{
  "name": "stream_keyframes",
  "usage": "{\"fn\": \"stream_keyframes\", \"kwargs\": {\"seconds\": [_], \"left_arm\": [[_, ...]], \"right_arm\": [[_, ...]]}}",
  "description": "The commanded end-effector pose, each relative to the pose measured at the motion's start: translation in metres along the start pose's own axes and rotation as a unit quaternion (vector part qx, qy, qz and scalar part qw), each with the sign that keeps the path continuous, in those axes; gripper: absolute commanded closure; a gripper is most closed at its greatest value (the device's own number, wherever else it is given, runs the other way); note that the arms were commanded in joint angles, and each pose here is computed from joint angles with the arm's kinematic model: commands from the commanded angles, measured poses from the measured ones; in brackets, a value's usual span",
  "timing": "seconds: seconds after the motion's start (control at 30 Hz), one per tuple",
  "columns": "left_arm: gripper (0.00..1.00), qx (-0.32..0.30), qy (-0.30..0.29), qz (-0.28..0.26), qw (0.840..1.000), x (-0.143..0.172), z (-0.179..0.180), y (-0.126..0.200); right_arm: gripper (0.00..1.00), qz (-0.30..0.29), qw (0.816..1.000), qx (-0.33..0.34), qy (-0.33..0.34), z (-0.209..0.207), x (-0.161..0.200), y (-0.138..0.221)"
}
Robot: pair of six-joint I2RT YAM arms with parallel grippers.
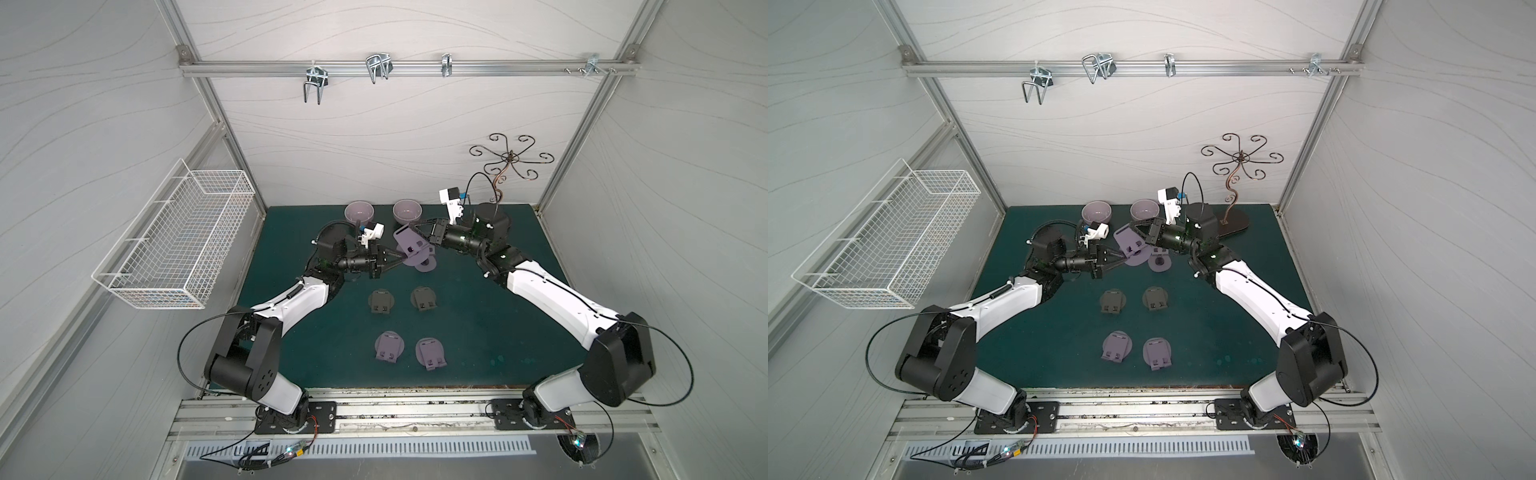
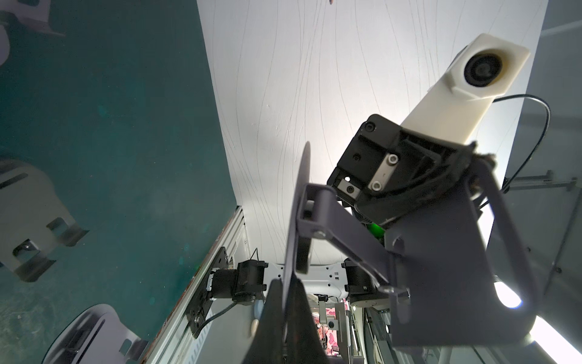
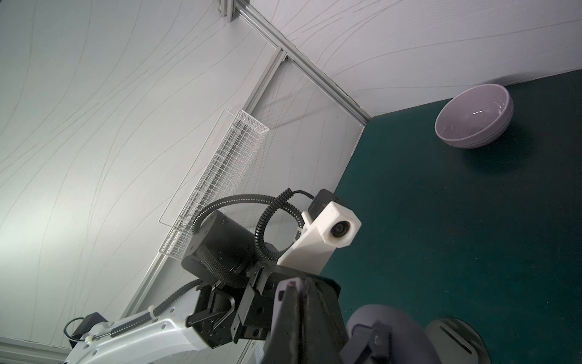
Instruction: Open the phone stand
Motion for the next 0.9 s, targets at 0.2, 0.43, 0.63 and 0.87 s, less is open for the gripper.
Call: {"fn": "stream_keyframes", "kwargs": {"seconds": [0.2, 0.43, 0.63, 0.87], "left_arm": [[1.0, -0.024, 0.111, 0.164, 0.98, 0.067, 0.031, -0.021], [1.0, -0.008, 0.09, 0.166, 0.982, 0.055, 0.02, -0.032], [1.0, 0.025, 0.039, 0.171, 0.984, 0.038, -0.004, -0.036], [1.0, 0.036, -0.001, 0.193, 0.981, 0.051, -0.018, -0.035]], "right_arm": [[1.0, -0.269, 0.95, -0.089, 0.133, 0.072, -0.102, 0.031], [1.0, -0.213, 0.96, -0.16, 0.09, 0.075, -0.088, 0.023], [1.0, -0.106, 0.978, -0.143, 0.105, 0.073, -0.042, 0.043], [1.0, -0.088, 0.973, 0.006, 0.213, 0.084, -0.003, 0.088]]}}
Point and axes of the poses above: each gripper's point midway between its finger pads, its own y axis back along the fingers, its own z axis along the line the jaws close on, x = y × z, the point moved 7 cm from there along y, back along the fingers, and after that the axes turned 2 degrees about -y, right-handed, at the moved point
